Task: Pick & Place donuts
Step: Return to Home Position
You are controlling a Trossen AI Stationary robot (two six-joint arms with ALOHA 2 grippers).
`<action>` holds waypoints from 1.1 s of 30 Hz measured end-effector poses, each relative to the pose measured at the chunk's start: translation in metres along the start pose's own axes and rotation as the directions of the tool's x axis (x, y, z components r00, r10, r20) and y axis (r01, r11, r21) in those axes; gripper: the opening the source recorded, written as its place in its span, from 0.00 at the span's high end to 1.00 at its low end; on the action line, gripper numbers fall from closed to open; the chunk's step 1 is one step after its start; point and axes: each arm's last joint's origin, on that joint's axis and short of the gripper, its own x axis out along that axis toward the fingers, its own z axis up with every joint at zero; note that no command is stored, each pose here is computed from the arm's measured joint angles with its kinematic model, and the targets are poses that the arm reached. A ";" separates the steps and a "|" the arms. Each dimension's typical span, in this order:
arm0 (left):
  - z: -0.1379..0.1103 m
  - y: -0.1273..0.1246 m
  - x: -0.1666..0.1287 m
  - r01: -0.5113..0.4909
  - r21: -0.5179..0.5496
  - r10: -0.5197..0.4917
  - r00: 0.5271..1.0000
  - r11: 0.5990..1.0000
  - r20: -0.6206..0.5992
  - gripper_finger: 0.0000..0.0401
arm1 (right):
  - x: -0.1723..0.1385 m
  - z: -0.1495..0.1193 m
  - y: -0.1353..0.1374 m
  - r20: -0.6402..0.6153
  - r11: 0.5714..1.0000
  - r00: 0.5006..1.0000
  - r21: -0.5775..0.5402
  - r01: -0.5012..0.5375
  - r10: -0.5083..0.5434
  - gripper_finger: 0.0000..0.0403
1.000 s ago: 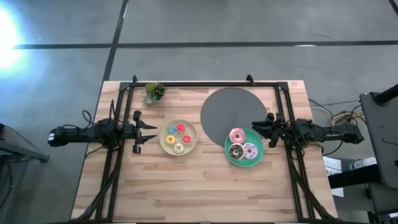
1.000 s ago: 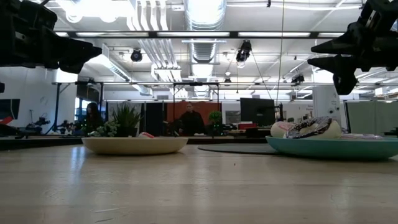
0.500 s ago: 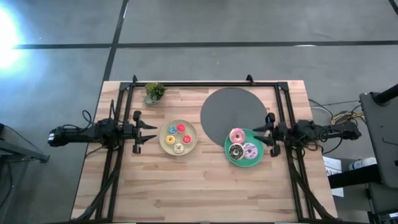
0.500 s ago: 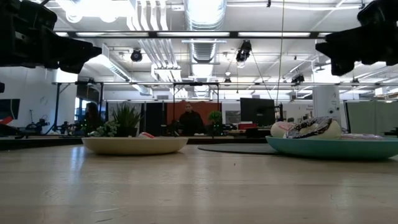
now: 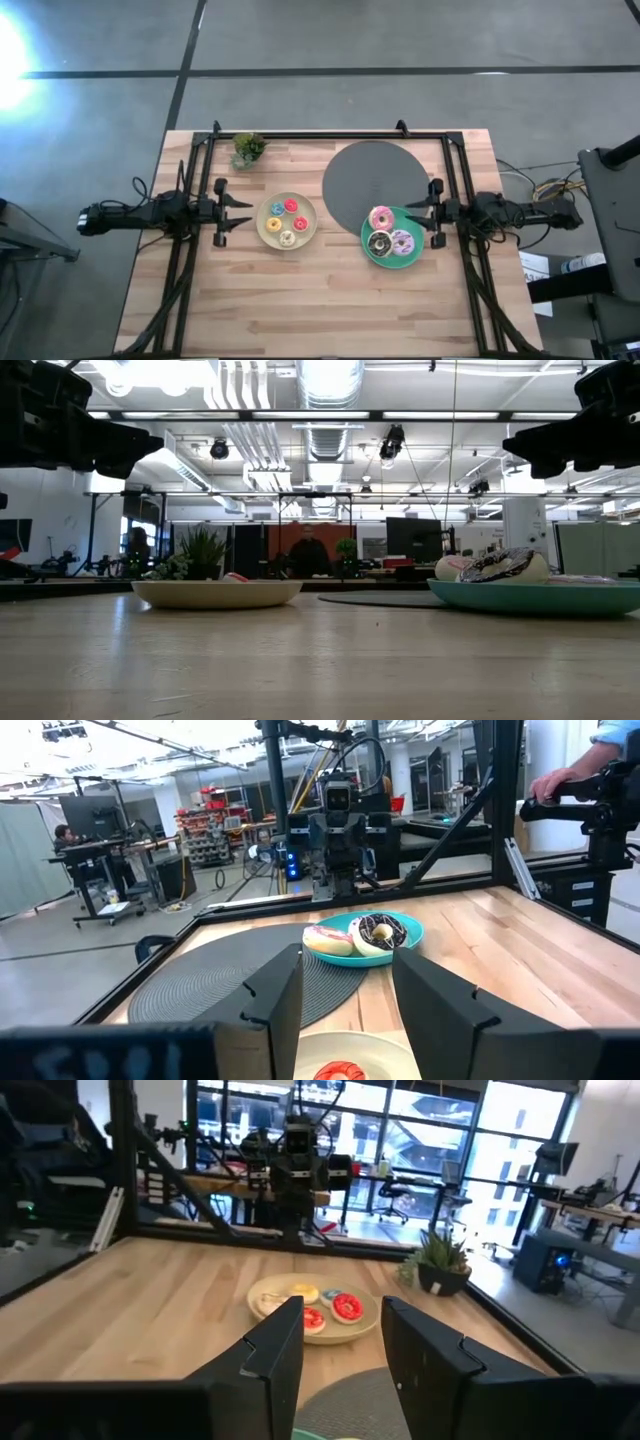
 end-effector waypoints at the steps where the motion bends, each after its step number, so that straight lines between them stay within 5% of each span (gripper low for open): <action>1: 0.000 0.000 0.000 0.000 0.000 0.000 1.000 1.000 0.000 0.67 | 0.000 0.000 0.000 0.000 1.000 1.000 -0.005 0.003 -0.003 0.68; 33: 0.000 0.000 0.000 0.000 0.000 0.000 1.000 1.000 0.001 0.67 | 0.001 -0.001 -0.003 -0.009 0.998 1.000 0.053 0.029 -0.029 0.67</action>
